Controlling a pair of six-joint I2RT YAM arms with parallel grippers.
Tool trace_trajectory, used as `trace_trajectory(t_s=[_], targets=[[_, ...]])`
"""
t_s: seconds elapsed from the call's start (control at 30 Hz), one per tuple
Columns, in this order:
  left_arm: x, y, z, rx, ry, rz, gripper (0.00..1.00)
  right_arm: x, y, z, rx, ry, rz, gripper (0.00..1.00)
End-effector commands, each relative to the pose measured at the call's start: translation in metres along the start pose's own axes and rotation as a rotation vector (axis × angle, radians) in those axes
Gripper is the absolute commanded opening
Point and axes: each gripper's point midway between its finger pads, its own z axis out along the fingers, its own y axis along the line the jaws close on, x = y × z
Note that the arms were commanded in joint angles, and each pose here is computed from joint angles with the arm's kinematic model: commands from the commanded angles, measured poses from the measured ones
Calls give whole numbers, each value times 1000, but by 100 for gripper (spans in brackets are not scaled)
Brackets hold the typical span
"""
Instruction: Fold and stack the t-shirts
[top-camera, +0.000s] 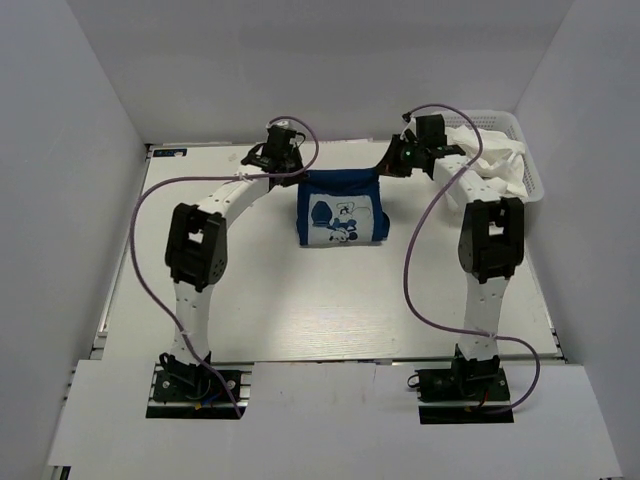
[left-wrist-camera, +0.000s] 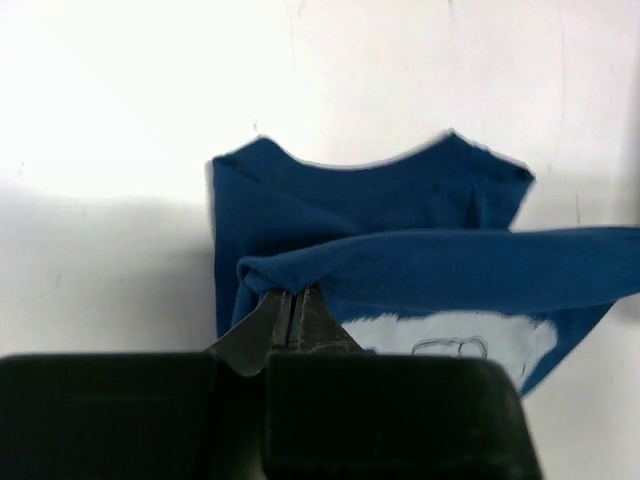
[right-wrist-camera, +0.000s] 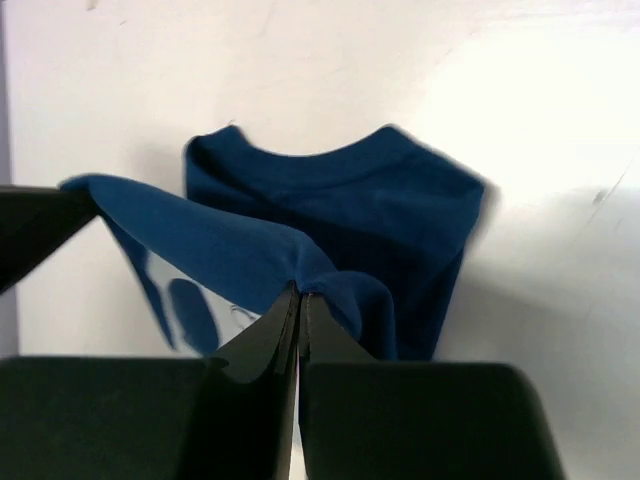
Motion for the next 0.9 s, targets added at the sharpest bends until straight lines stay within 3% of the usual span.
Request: trace_trajectory(t_s=[0.0, 0.1, 0.17, 0.2, 0.23, 0.27, 0.3, 0.4, 0.43, 0.47, 0.5, 0.53, 0.6, 0.7, 0.87], targets=[[-16, -3, 30, 15, 15, 28, 0, -24, -21, 25, 3, -40, -69, 0], [-24, 5, 61, -7, -24, 20, 0, -30, -39, 62, -20, -93, -92, 0], [-45, 12, 71, -25, -74, 20, 32, -41, -42, 78, -45, -124, -118, 0], [-47, 15, 74, -43, -74, 30, 50, -49, -39, 84, -66, -128, -129, 9], [-56, 19, 78, -62, -83, 24, 82, -53, -42, 91, -59, -114, -126, 15], [-60, 19, 78, -70, -89, 53, 91, -64, -35, 87, -62, -123, -166, 24], [-67, 16, 75, -62, -103, 61, 98, -64, -36, 89, -58, -117, -169, 27], [-73, 10, 60, -34, -119, 100, 100, -78, -12, 64, -86, -169, -220, 40], [-76, 8, 54, -29, -127, 99, 100, -51, -24, 68, -63, -114, -186, 43], [-77, 6, 49, -18, -131, 110, 100, -46, -22, 65, -63, -109, -185, 59], [-74, 8, 39, -21, -124, 110, 100, -64, 1, 38, -83, -164, -219, 90], [-72, 10, 36, -24, -118, 111, 100, -36, -12, 41, -62, -106, -187, 91], [-54, 12, 28, -24, -77, 119, 100, -40, 15, 16, -83, -139, -210, 91], [-23, 19, 30, -22, -6, 144, 100, 8, 22, 13, -100, -69, -192, 91], [10, 19, 32, 35, 94, 143, 100, 61, 38, 15, -244, 20, -154, 91]])
